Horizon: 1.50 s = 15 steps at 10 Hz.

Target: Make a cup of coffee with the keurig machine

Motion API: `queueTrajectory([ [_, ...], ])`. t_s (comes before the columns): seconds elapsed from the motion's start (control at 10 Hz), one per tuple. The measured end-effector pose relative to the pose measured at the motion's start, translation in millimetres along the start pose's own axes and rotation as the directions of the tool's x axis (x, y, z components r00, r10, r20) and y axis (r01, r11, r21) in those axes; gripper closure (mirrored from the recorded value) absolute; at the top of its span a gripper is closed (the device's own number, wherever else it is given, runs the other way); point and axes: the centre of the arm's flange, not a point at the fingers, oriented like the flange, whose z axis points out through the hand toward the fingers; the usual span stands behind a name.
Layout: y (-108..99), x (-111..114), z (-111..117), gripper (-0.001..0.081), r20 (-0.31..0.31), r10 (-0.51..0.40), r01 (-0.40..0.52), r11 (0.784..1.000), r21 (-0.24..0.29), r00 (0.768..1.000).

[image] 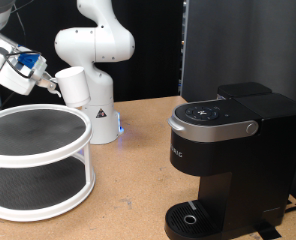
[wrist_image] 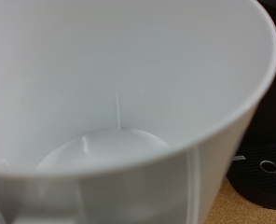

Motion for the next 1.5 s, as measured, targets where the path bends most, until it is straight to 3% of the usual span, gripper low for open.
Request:
queueTrajectory([
  [0.4, 2, 7, 17, 0.0732, -0.008, 0.006, -0.006, 1.0, -0.006, 1.0],
  [1.0, 7, 71, 92, 0.0732, -0.088, 0.021, -0.035, 0.986, -0.162, 0.996],
  [1.1, 9, 77, 99, 0.0732, -0.09, 0.03, -0.047, 0.981, -0.187, 0.996],
  [1.3, 8, 75, 100, 0.0732, -0.088, 0.034, -0.049, 0.984, -0.172, 0.996],
  [1.5, 14, 79, 103, 0.0732, -0.139, 0.083, -0.115, 0.964, -0.239, 0.987],
])
